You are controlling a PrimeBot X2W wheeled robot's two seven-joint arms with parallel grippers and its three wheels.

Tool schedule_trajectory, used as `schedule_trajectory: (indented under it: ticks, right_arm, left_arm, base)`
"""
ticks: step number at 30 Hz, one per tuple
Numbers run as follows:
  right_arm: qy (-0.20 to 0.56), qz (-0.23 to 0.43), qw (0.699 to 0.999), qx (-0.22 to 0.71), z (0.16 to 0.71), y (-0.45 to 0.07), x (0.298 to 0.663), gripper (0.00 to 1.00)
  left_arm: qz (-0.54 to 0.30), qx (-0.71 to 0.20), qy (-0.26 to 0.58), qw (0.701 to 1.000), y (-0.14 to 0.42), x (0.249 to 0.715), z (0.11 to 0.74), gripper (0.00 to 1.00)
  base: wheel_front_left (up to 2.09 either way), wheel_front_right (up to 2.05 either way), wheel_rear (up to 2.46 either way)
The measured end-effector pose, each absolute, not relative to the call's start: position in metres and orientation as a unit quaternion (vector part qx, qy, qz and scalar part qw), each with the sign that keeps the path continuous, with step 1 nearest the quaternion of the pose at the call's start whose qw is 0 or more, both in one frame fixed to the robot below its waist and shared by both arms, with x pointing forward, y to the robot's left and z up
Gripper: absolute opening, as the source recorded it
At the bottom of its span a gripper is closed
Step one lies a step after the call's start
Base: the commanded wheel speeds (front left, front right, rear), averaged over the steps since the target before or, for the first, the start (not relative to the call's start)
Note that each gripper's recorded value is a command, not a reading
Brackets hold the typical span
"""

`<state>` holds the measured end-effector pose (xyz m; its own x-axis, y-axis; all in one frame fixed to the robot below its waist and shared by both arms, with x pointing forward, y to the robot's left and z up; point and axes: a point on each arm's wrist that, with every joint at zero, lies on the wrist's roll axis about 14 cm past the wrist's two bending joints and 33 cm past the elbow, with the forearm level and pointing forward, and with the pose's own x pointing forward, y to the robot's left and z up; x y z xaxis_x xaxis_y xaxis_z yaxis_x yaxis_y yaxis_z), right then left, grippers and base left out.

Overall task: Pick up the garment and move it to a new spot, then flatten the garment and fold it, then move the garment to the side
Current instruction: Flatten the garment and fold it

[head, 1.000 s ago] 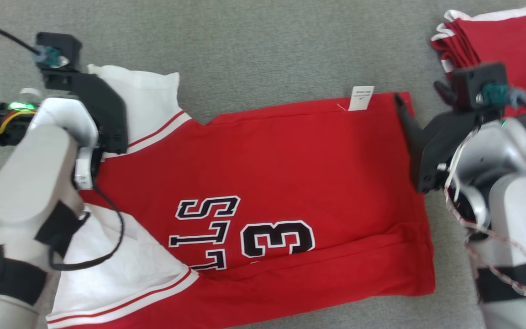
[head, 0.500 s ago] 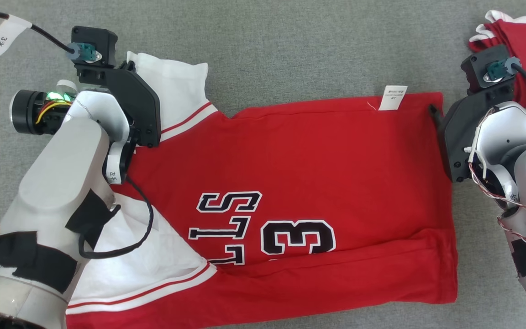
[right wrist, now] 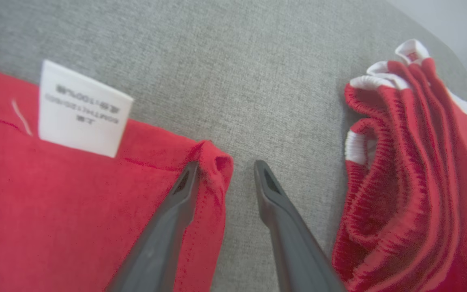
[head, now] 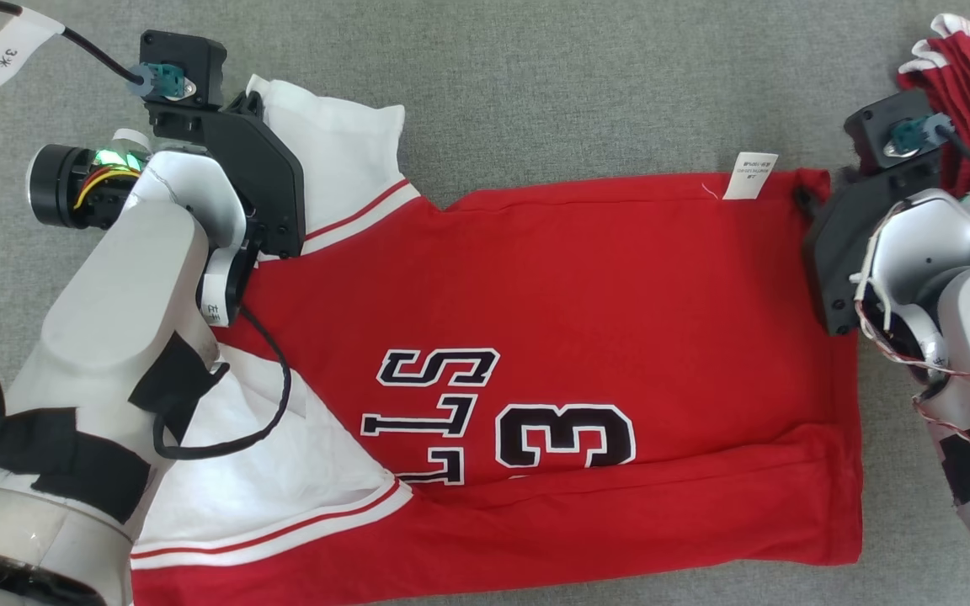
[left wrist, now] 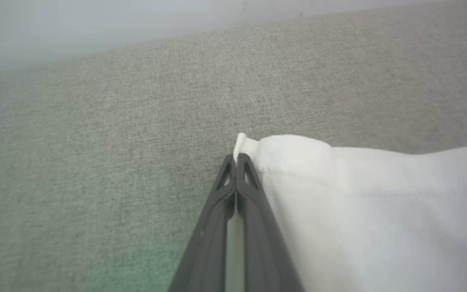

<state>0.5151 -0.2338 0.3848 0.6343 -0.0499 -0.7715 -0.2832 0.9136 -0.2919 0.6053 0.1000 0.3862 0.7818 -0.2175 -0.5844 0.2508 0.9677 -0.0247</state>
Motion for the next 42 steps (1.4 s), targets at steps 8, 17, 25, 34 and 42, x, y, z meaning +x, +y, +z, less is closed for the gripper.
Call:
schedule_trajectory:
  ticks: [8, 17, 25, 34, 42]
  right_arm:
    - [0.387, 0.079, 0.899, -0.188, 0.389, -0.224, 0.522, 0.0]
    - [0.328, 0.078, 0.928, -0.161, 0.406, -0.22, 0.523, 0.0]
    - [0.267, 0.097, 0.949, -0.138, 0.428, -0.207, 0.51, 0.0]
    - [0.251, 0.122, 0.951, -0.134, 0.439, -0.192, 0.461, 0.0]
    - [0.281, 0.127, 0.938, -0.157, 0.434, -0.197, 0.429, 0.0]
  left_arm:
    - [-0.123, 0.016, 0.242, 0.962, 0.1, 0.618, 0.407, 0.0]
    - [-0.105, -0.012, 0.129, 0.986, 0.115, 0.621, 0.458, 0.0]
    - [-0.096, -0.018, 0.093, 0.991, 0.134, 0.582, 0.47, 0.0]
    - [-0.077, -0.013, 0.06, 0.995, 0.156, 0.514, 0.482, 0.0]
    - [-0.049, -0.076, 0.095, 0.991, 0.158, 0.445, 0.468, 0.0]
  base:
    - [0.0, 0.0, 0.0]
    - [0.0, 0.0, 0.0]
    - [0.0, 0.0, 0.0]
    - [0.0, 0.0, 0.0]
    - [0.0, 0.0, 0.0]
